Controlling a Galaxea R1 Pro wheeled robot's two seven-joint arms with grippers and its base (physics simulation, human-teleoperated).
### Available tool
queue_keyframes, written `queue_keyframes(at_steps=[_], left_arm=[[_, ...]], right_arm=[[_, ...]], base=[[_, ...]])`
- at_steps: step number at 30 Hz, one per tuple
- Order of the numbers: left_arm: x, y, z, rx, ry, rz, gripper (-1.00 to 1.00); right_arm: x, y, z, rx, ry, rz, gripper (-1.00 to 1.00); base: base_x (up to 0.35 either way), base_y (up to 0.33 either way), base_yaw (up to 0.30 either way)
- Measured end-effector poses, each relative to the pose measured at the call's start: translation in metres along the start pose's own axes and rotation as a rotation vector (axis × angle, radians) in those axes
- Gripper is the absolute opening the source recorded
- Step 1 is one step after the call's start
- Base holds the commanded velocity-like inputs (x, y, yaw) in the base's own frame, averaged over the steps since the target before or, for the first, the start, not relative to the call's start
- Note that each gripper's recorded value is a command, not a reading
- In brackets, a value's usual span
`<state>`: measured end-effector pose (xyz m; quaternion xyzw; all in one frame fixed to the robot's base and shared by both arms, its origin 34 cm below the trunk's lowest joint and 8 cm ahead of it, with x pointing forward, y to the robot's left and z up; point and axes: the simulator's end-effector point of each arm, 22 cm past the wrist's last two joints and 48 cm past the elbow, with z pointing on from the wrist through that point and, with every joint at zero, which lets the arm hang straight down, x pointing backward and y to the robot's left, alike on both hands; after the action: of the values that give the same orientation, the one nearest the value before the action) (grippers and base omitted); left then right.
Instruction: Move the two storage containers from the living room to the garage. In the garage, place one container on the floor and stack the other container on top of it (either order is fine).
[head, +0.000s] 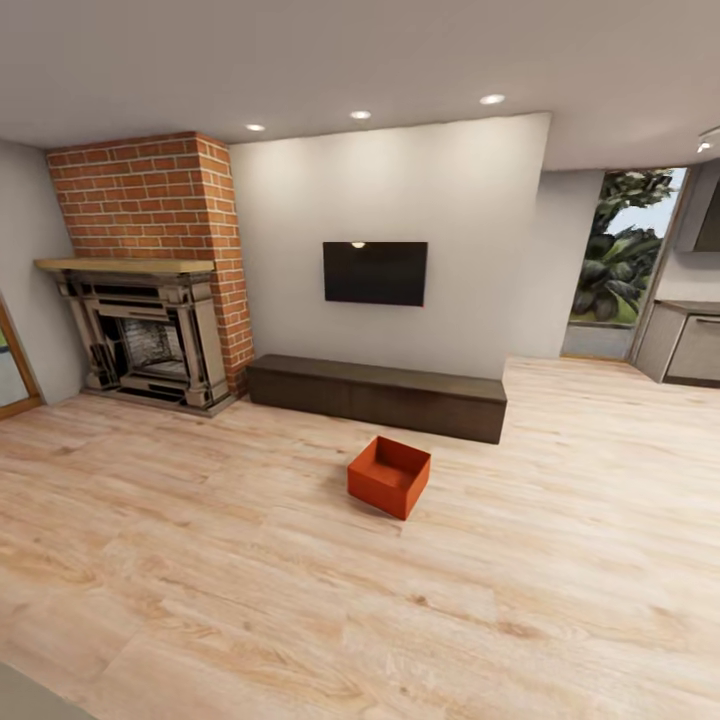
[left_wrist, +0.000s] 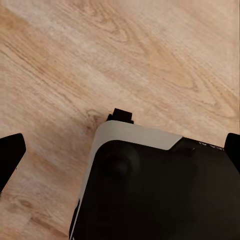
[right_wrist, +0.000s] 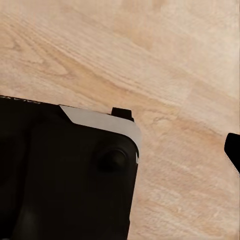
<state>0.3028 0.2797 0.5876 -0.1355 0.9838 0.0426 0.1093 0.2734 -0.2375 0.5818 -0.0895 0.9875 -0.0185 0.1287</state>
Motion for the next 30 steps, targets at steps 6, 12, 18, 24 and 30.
queue_keyframes(at_steps=[6, 12, 18, 24, 30], left_arm=[[0.0000, 0.0000, 0.0000, 0.000, 0.000, 0.000, 1.00], [0.0000, 0.0000, 0.0000, 0.000, 0.000, 0.000, 1.00], [0.0000, -0.0001, 0.0000, 0.000, 0.000, 0.000, 1.00], [0.0000, 0.0000, 0.0000, 0.000, 0.000, 0.000, 1.00], [0.0011, 0.0000, 0.0000, 0.000, 0.005, 0.000, 1.00]], right_arm=[[-0.0001, 0.0004, 0.0000, -0.002, 0.000, -0.003, 1.00], [0.0003, -0.0003, 0.0000, -0.001, 0.001, -0.005, 1.00], [0.0003, -0.0006, 0.0001, -0.001, 0.001, -0.007, 1.00], [0.0003, -0.0006, 0.0001, -0.001, 0.001, -0.009, 1.00], [0.0004, -0.0003, 0.0001, -0.002, 0.001, -0.020, 1.00]], base=[[0.323, 0.083, 0.000], [0.323, 0.085, 0.000], [0.323, 0.086, 0.000], [0.323, 0.067, 0.000], [0.323, 0.008, 0.000]])
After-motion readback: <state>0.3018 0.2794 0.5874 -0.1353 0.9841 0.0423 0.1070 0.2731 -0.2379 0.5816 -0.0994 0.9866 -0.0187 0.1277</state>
